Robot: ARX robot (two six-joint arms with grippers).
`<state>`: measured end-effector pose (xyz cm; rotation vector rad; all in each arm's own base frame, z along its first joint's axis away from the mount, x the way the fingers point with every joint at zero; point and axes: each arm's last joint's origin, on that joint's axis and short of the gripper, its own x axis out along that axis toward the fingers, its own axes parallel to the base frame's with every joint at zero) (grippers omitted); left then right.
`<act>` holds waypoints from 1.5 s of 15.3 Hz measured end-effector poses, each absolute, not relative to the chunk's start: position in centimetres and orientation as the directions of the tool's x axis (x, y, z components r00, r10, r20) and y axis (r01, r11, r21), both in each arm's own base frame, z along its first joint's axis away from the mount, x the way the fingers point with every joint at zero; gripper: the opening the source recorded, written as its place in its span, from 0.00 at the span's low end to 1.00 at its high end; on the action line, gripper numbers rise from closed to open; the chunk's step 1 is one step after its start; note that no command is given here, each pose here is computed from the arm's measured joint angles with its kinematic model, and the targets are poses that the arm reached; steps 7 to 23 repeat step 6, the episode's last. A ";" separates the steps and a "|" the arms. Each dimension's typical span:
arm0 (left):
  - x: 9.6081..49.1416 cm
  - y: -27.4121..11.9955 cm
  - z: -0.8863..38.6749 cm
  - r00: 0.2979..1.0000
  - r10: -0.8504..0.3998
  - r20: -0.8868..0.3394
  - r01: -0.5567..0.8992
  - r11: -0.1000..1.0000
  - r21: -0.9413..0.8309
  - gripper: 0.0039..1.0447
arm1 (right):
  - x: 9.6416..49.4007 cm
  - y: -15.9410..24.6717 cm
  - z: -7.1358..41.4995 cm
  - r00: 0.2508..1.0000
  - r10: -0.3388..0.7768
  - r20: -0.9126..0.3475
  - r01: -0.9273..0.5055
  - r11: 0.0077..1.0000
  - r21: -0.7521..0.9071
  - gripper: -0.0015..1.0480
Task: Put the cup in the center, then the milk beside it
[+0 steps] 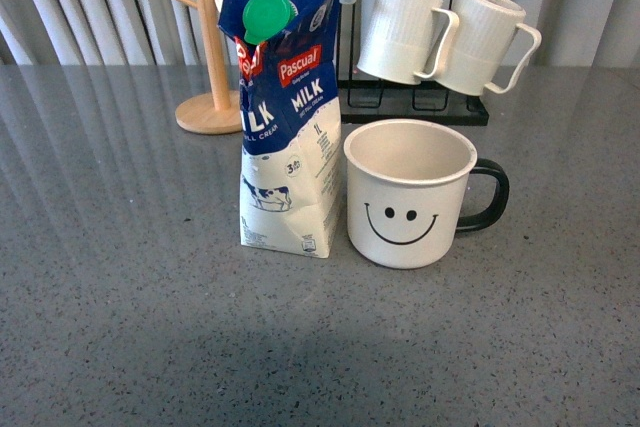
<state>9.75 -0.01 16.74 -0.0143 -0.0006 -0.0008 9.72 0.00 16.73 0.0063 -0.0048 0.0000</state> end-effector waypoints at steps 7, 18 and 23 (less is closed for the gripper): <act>9.7 0.0 16.7 1.000 -0.001 0.001 0.001 1.000 -0.014 0.94 | 9.7 0.0 16.7 1.000 0.000 0.005 0.000 1.000 0.006 0.94; 9.7 0.0 16.7 1.000 -0.001 0.001 0.001 1.000 -0.014 0.94 | 9.7 0.0 16.7 1.000 0.000 0.005 0.000 1.000 0.006 0.94; 9.7 0.0 16.7 1.000 -0.001 0.001 0.001 1.000 -0.014 0.94 | 9.7 0.0 16.7 1.000 0.000 0.005 0.000 1.000 0.006 0.94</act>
